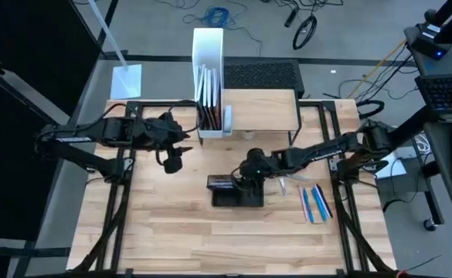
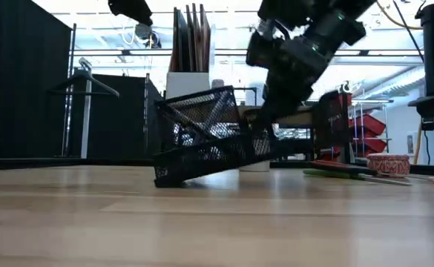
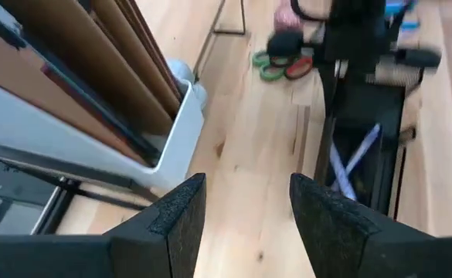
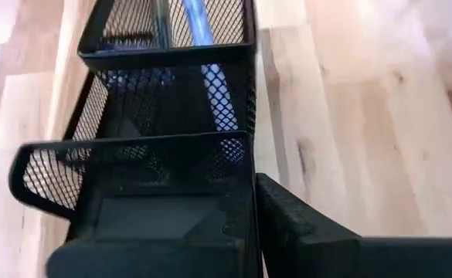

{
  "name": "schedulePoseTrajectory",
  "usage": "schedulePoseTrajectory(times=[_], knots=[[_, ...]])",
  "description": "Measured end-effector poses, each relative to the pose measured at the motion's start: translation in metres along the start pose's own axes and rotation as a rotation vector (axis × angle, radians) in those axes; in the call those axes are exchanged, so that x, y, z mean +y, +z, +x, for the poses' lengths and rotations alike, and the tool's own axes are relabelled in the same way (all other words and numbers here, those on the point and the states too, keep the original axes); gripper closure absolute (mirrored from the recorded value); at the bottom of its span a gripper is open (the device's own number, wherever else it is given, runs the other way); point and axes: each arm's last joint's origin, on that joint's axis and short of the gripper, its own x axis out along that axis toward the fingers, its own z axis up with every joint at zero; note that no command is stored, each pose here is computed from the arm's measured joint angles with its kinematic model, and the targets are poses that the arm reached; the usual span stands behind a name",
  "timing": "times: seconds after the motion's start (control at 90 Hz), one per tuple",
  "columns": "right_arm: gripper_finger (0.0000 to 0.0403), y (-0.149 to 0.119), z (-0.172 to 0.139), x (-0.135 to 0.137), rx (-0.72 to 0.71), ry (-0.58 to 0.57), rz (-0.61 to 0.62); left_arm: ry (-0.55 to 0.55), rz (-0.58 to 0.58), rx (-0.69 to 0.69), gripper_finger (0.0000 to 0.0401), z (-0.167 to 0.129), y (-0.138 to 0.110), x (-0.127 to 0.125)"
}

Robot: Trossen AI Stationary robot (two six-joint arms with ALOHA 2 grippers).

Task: Stock shelves
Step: Remove the desk organizer from the shelf, then remove the light blue pen from the desk organizer

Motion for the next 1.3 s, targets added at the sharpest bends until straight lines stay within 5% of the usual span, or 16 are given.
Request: schedulePoseTrajectory(times=[0.278, 0.456, 0.778, 1.078, 1.3], knots=[[0.0400, -0.013, 0.008, 0.001, 0.045, -0.004, 0.114, -0.003, -0.011, -0.047, 0.0225, 0.006, 0.007, -0.002], [0.0354, -0.013, 0.006, 0.000, 0.049, -0.009, 0.140, -0.032, -0.001, -0.017, 0.0225, 0.023, 0.009, -0.007], [0.0274, -0.018, 0.000, 0.015, 0.084, 0.000, 0.140, -0.230, 0.145, 0.100, 0.0225, 0.105, 0.011, -0.030], [0.0270, -0.030, 0.003, 0.051, -0.047, -0.268, 0.203, -0.338, 0.238, 0.285, 0.0225, 0.134, 0.014, -0.044], [0.0270, -0.033, 0.009, 0.058, -0.114, -0.334, 0.269, -0.387, 0.329, 0.423, 0.0225, 0.145, 0.001, -0.057]])
